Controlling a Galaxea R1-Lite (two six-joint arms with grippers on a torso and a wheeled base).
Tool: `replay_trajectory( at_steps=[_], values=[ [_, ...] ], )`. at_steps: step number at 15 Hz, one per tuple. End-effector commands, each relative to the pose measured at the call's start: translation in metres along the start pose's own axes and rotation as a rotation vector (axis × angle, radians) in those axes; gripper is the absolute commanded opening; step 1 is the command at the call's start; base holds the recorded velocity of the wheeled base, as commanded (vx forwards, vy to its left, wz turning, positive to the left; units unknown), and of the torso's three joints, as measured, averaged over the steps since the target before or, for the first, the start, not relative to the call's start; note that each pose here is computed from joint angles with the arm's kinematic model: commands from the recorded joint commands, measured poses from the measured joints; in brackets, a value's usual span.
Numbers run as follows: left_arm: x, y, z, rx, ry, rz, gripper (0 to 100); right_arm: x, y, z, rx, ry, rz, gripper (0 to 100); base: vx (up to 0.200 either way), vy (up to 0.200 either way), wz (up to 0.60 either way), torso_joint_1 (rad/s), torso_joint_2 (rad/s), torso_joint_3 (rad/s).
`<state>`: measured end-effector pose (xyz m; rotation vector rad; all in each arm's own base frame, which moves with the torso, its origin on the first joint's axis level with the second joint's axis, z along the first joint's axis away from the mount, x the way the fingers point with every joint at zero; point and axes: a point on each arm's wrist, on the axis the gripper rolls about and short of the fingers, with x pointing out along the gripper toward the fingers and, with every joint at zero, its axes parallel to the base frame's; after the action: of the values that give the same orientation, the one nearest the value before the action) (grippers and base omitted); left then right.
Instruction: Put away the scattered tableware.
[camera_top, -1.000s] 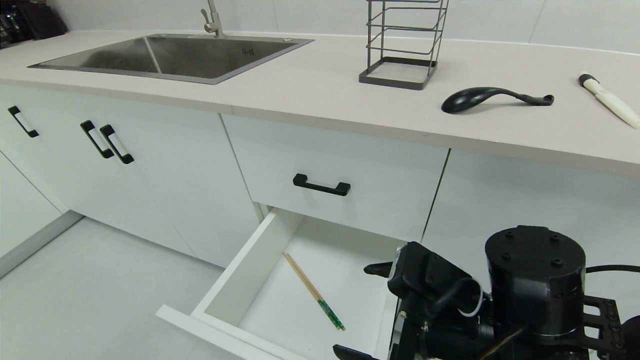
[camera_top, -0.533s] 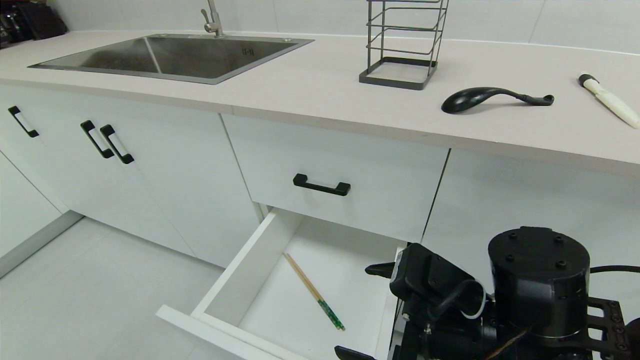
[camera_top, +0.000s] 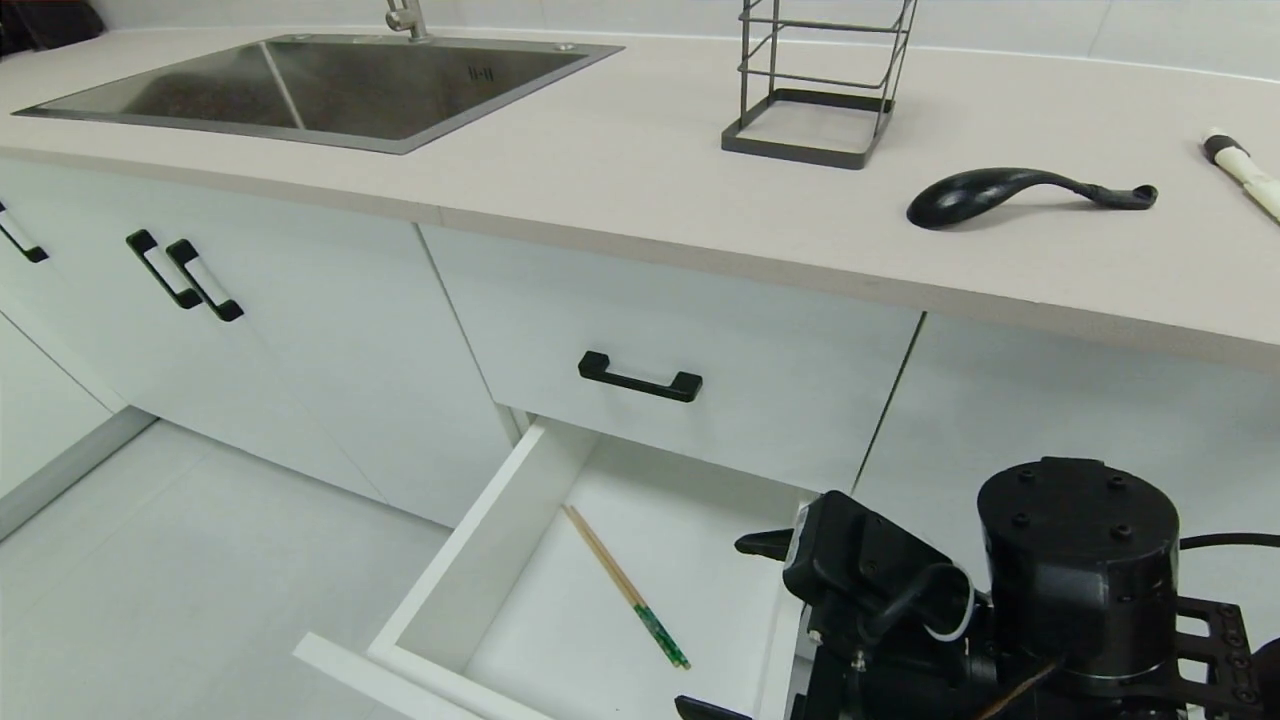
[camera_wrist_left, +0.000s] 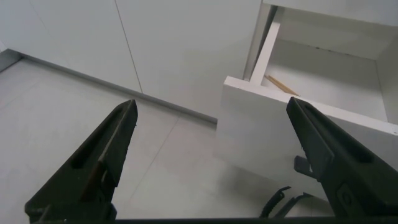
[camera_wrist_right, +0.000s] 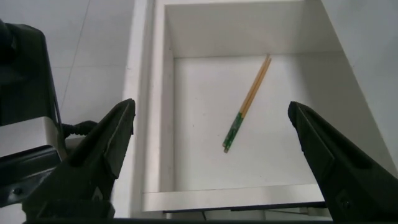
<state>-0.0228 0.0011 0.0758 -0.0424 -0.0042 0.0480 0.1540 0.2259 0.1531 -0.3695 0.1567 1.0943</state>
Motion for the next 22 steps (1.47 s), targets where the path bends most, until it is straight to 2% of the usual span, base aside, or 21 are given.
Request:
replay_trajectory(
  at_steps=[1,8,11,17,20,22],
  values=[
    [0.000,0.000,0.000,-0.001,-0.001,-0.001,100,0.001,0.001,-0.001,-0.001,0.002,0.004,100,0.000,0.000,0.00,0.271,-0.26,-0.198],
    [0.000,0.000,0.000,-0.001,-0.001,-0.001,100,0.001,0.001,-0.002,0.001,0.007,0.006,100,0.000,0.000,0.00,0.224,-0.58,-0.209],
    [0.000,0.000,0.000,-0.001,-0.001,0.001,100,0.002,0.001,-0.002,0.003,0.010,0.007,100,0.000,0.000,0.00,0.090,-0.48,-0.220],
    [0.000,0.000,0.000,-0.001,-0.001,-0.001,100,0.011,-0.002,0.002,0.010,0.001,0.002,100,0.000,0.000,0.00,0.347,-0.49,-0.233],
    [0.000,0.000,0.000,-0.001,-0.001,-0.001,100,0.020,-0.009,0.004,0.034,0.006,-0.010,100,0.000,0.000,0.00,0.281,-0.52,-0.243],
    [0.000,0.000,0.000,-0.001,-0.001,0.001,100,0.022,-0.023,0.005,0.056,0.066,-0.011,100,0.000,0.000,0.00,0.281,-0.53,-0.261]
  ],
)
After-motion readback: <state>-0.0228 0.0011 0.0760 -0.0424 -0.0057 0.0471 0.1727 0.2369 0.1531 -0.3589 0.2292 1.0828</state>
